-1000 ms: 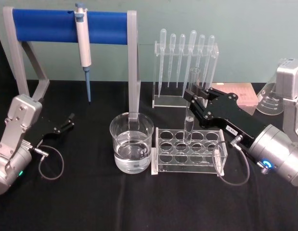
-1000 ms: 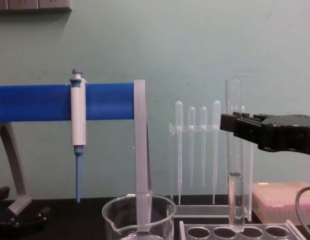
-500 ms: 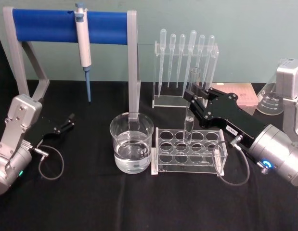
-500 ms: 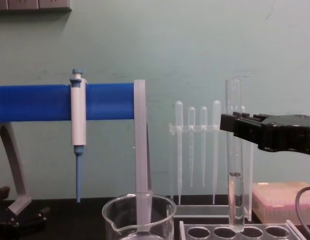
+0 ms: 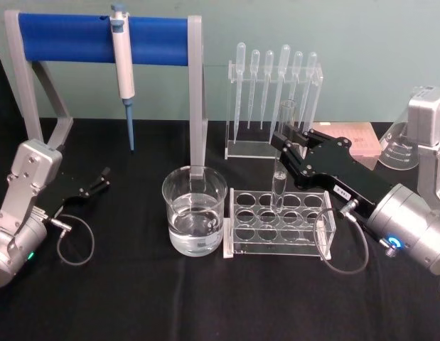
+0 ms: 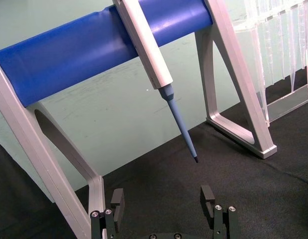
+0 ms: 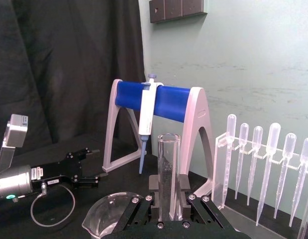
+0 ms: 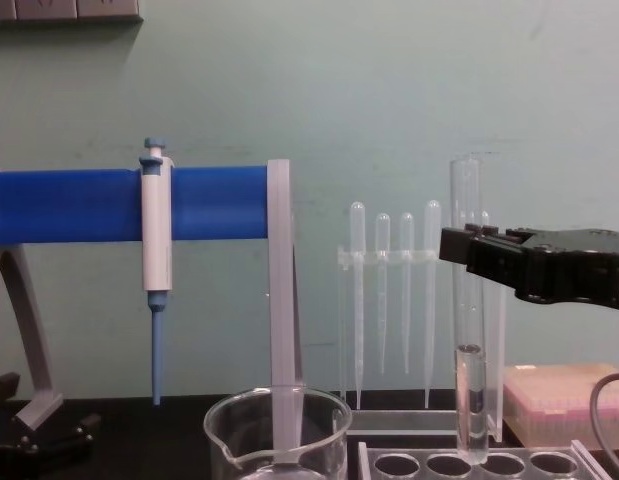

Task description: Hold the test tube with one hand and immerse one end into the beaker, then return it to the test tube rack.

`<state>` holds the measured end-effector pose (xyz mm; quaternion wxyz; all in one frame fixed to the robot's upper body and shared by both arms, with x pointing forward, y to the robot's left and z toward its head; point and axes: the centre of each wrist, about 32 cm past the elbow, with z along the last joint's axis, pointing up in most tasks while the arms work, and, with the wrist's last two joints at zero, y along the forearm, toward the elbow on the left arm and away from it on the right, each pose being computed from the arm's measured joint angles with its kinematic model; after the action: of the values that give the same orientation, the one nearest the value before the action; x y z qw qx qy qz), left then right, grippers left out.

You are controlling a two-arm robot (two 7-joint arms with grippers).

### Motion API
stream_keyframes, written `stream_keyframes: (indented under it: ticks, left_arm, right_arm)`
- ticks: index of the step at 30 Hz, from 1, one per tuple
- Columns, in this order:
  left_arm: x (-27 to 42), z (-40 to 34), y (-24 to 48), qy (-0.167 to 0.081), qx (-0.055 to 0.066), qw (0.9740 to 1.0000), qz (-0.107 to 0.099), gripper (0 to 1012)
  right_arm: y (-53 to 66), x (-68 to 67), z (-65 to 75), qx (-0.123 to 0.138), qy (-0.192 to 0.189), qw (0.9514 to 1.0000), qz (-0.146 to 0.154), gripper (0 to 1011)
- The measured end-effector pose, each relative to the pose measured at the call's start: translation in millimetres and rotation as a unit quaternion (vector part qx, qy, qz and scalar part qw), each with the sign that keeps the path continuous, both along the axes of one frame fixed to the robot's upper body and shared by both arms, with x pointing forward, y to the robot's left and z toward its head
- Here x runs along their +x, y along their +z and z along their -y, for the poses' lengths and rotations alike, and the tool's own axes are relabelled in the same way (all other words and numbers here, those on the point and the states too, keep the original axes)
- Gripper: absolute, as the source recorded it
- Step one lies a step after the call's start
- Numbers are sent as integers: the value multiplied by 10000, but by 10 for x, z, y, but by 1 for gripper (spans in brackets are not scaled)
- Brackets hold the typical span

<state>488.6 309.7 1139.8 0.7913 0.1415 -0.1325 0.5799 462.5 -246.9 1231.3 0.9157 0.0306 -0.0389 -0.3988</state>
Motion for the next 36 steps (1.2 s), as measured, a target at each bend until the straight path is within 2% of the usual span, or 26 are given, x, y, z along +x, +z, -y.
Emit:
stream_keyframes:
  ticks: [36]
  left_arm:
    - [0,0,0,0,0,10000,0,1000]
  right_arm:
    - [0,0,0,0,0,10000,0,222]
